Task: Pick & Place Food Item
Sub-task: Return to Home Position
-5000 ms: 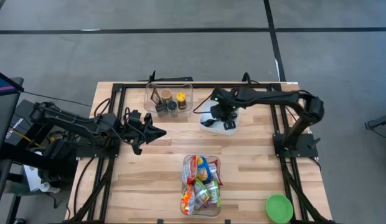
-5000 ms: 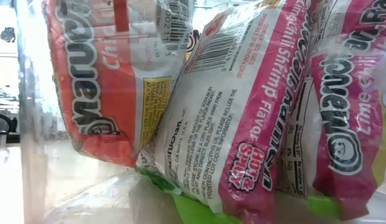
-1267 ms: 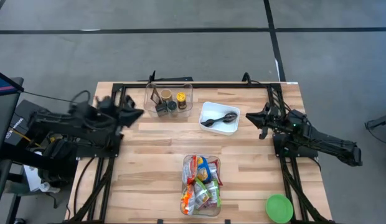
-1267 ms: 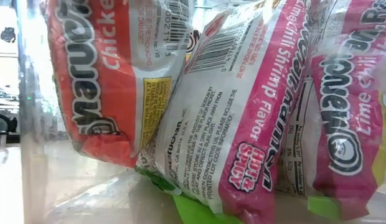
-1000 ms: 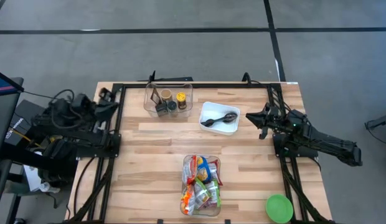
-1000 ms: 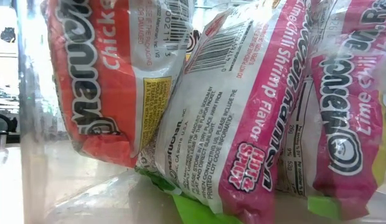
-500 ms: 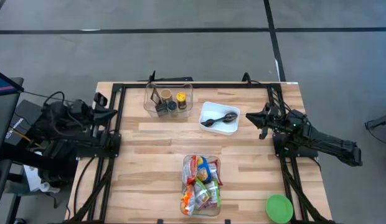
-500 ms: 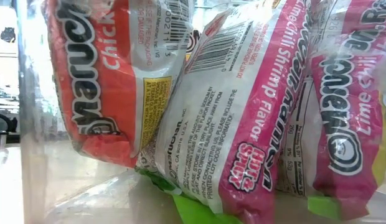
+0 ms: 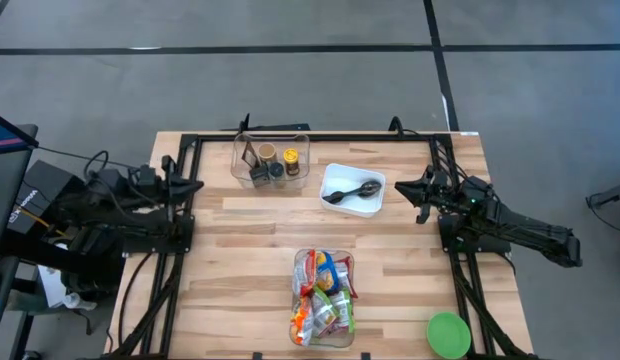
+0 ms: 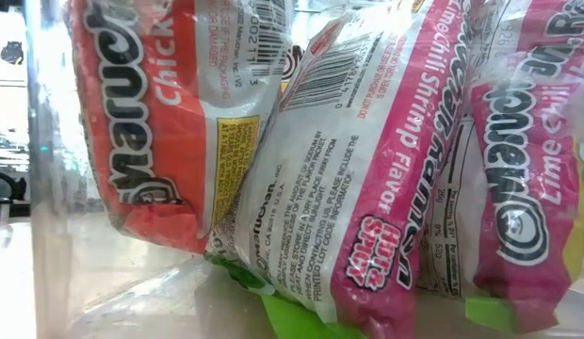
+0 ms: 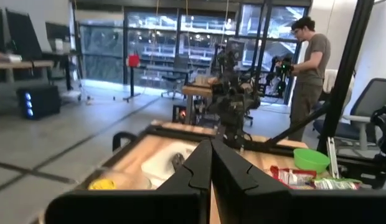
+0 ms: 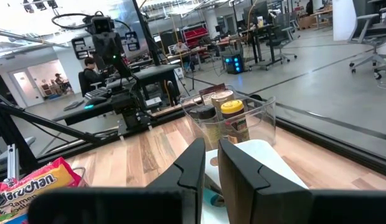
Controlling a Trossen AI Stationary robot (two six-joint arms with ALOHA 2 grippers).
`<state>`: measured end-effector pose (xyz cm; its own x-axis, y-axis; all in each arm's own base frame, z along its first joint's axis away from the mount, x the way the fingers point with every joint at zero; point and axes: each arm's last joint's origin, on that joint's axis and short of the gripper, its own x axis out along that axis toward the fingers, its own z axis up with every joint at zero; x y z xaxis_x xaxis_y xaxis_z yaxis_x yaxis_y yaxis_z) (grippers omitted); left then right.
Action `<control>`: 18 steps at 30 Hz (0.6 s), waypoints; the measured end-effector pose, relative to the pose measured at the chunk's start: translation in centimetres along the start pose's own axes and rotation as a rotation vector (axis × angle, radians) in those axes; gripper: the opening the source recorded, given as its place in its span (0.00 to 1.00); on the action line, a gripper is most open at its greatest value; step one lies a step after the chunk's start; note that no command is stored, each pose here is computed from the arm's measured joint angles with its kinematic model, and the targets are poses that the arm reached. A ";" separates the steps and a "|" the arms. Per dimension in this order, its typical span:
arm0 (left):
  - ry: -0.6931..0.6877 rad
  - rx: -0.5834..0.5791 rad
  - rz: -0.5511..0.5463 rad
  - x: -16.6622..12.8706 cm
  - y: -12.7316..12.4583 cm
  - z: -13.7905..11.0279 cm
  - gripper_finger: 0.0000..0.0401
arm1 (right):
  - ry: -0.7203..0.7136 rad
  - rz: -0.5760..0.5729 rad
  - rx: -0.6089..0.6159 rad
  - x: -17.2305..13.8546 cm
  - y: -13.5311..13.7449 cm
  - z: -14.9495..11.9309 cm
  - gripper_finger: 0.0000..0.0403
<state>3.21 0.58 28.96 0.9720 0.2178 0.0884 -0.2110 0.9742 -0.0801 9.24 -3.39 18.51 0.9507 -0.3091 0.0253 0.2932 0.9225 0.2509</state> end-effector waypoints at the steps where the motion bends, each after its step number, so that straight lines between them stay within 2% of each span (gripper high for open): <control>1: 0.012 -0.010 0.000 0.2 -0.1 -0.4 0.00 | 0.000 0.000 0.000 0.0 0.0 0.0 0.10; 5: 0.018 -0.055 0.000 1.5 -0.4 -2.4 0.00 | 0.000 0.000 0.000 0.0 0.0 0.0 0.10; 13: -0.078 -0.098 -0.009 3.7 -1.1 -6.3 0.00 | 0.000 0.000 0.000 0.0 0.0 0.0 0.10; 18: -0.094 -0.123 -0.011 4.5 -1.2 -8.9 0.00 | 0.000 0.000 0.000 0.0 0.0 0.0 0.10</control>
<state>8.80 -0.17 20.58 0.9591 0.2169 0.1818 -0.1801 0.9633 -0.1992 9.24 -3.39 18.51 0.9507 -0.3091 0.0253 0.2932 0.9225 0.2509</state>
